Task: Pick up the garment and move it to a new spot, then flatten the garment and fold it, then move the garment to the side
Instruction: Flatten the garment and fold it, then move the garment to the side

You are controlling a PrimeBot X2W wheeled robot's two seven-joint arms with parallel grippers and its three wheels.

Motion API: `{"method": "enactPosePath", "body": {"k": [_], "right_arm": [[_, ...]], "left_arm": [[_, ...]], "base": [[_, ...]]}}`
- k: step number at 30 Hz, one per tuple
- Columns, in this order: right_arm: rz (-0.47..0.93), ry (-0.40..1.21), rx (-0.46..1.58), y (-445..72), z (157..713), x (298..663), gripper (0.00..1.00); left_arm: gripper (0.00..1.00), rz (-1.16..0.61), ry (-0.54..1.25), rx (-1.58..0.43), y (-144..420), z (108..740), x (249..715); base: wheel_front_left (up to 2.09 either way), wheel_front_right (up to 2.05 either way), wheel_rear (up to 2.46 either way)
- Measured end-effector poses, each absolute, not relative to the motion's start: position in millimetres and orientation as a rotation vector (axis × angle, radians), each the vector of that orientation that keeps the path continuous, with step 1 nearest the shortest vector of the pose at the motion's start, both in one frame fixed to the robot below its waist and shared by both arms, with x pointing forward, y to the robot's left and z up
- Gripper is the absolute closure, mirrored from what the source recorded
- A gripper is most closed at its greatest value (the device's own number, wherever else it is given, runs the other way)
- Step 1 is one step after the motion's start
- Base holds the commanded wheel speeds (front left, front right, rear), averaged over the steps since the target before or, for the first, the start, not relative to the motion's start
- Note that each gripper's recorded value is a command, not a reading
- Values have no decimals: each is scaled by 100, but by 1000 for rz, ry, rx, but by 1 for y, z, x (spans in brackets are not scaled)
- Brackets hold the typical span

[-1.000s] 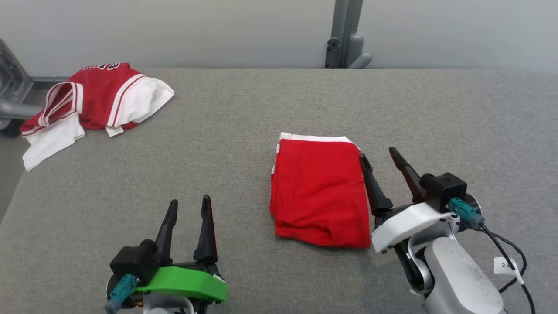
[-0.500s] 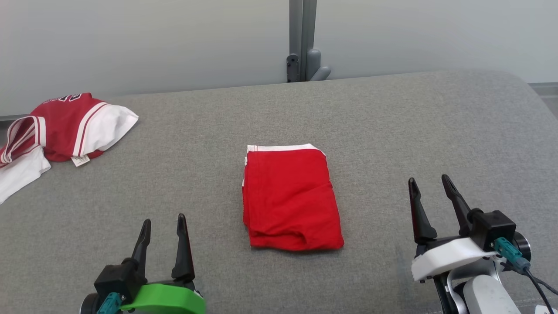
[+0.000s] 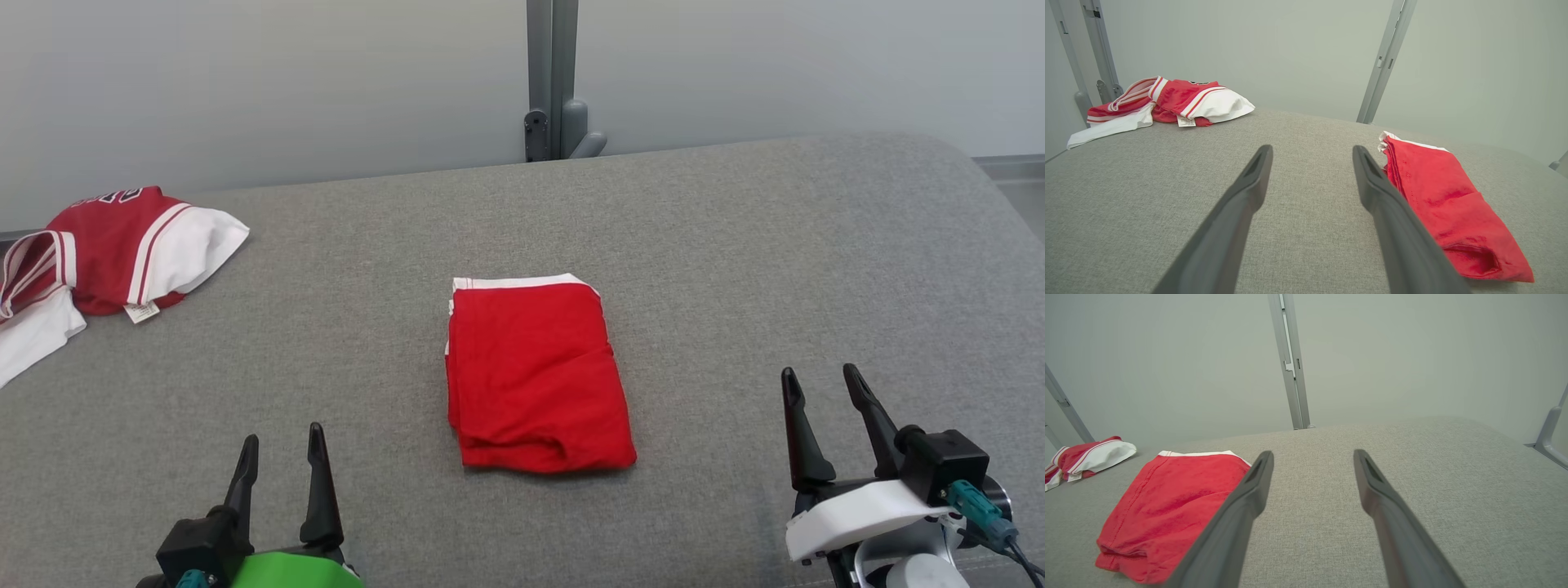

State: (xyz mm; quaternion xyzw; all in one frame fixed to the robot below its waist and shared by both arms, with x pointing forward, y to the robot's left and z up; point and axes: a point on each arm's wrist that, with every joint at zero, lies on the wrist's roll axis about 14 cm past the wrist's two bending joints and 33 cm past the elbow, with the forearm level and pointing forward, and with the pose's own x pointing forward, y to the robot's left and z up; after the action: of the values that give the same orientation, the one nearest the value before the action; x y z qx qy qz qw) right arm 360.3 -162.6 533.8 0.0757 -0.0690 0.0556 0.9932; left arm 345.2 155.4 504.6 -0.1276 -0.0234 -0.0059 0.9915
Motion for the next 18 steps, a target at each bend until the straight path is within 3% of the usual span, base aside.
{"method": "enactPosePath", "body": {"k": [18], "right_arm": [[153,-92,158,-149,529,370,0]], "left_arm": [[0,-8,-35,-255,157,499,344]], "base": [[0,0,0]]}}
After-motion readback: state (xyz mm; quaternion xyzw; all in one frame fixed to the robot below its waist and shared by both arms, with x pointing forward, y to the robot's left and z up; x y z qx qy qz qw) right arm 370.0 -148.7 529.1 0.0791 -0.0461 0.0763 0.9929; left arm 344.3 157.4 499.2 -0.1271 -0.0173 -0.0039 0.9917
